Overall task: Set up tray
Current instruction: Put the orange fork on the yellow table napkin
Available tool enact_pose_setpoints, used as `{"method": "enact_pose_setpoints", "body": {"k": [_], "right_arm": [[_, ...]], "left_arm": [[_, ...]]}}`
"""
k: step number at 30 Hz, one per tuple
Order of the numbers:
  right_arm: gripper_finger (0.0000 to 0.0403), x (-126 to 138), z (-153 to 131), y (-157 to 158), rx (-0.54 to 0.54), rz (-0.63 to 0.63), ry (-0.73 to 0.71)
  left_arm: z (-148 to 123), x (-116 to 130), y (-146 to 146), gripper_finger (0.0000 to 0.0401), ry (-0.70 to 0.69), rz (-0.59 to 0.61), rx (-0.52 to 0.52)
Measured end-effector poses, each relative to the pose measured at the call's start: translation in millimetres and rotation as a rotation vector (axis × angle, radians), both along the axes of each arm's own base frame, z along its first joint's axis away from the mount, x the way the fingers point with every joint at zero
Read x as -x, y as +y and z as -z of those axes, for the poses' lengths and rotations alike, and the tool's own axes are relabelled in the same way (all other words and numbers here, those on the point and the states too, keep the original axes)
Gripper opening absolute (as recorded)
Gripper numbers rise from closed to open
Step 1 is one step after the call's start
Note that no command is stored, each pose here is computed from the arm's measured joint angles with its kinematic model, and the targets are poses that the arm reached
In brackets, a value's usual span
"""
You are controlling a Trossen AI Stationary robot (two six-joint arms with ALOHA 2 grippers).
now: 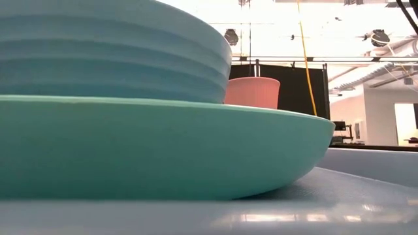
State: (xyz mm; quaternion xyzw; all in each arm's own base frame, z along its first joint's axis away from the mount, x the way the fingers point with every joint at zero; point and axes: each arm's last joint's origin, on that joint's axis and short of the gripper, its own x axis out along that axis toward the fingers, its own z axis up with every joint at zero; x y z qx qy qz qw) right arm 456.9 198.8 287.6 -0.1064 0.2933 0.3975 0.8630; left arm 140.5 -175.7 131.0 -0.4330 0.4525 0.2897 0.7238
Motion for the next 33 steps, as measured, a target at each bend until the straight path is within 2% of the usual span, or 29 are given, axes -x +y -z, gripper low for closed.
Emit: {"method": "enact_pose_setpoints", "body": {"k": [7,23,28,33], "right_arm": [[0.0008,0,0,0,0.000,0.000,0.000],[0.0008,0,0,0,0.000,0.001,0.000],[0.0008,0,0,0,0.000,0.000,0.000],[0.0008,0,0,0,0.000,0.000,0.000]], "left_arm": [[0,4,-1,0.0030,-0.049,-0.024,-0.038],[-2,13,-8,0.0030,-0.156,-0.048,-0.055],[-3,16,-11,0.0008,-0.206,-0.109,-0.021],[-3,18,-13,0.0009,-0.216,-0.148,0.010]]}}
